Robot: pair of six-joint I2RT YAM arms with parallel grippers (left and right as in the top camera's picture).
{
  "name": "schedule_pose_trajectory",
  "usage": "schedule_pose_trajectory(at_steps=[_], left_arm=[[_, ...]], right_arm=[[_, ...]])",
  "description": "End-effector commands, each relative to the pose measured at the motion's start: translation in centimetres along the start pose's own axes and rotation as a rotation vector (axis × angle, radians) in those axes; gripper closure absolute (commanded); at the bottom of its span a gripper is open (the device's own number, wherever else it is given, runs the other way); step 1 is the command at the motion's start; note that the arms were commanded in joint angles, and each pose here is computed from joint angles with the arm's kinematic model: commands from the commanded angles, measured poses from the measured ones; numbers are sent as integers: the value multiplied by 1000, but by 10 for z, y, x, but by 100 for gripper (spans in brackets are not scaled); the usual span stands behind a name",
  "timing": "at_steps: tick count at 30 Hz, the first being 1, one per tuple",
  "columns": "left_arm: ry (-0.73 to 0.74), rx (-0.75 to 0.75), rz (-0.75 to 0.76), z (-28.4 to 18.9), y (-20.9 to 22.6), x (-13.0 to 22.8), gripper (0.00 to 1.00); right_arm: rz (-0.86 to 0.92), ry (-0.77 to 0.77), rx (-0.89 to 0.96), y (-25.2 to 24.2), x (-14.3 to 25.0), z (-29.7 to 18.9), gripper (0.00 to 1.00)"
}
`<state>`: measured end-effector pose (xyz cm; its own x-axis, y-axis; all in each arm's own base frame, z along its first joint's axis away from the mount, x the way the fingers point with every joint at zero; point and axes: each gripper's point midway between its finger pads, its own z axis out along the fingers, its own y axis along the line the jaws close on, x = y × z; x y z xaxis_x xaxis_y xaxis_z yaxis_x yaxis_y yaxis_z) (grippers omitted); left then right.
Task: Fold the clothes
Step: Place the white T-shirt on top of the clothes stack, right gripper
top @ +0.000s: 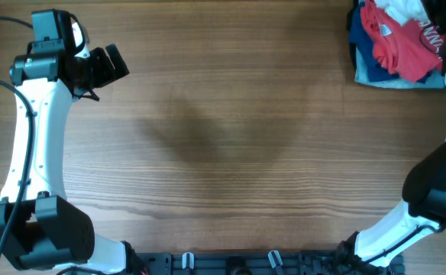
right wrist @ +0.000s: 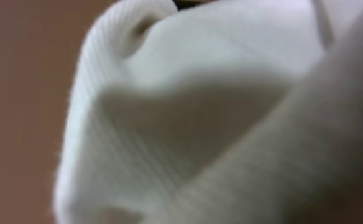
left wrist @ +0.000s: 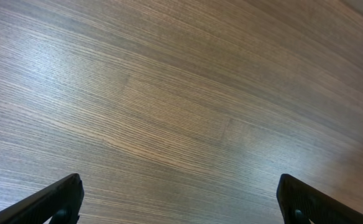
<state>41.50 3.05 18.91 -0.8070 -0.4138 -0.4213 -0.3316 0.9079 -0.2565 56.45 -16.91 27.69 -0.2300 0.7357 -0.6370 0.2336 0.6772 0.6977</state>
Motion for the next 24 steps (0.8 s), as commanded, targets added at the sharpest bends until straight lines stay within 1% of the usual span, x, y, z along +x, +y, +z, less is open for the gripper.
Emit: schedule_pose_trajectory(at_steps=[1,3,4,6,7,10,12,14,16,17,18,20,22,24], left_arm=[[27,1,-2,11,3,3,0],[29,1,-2,12,3,3,0],[28,1,-2,12,3,3,0],[25,2,-2,12,2,2,0],[24,2,-2,12,2,2,0],[23,3,-1,12,2,2,0],[21,3,-1,12,2,1,0],[17,4,-1,12,2,0,0],[11,7,0,12,1,-1,0],[10,7,1,12,1,-1,0],[8,8,1,12,1,-2,0],[4,9,1,12,1,-3,0],[5,9,1,12,1,-3,0],[7,8,1,13,1,-3,0]], right_arm=[[59,33,78,-38,10,13,96],[75,45,106,-47,13,12,96],[98,71,156,-62,19,9,92],[127,106,219,-77,28,3,69],[152,133,272,-90,35,-2,64],[183,190,389,-121,48,-19,58],[168,241,431,-136,53,-32,56],[133,277,459,-146,55,-45,51],[74,309,472,-153,54,-56,34],[53,320,476,-155,54,-60,29],[10,339,478,-157,53,-66,10],[-43,367,490,-161,53,-77,5],[-70,386,520,-165,53,-89,4],[-120,410,500,-159,53,-95,5]])
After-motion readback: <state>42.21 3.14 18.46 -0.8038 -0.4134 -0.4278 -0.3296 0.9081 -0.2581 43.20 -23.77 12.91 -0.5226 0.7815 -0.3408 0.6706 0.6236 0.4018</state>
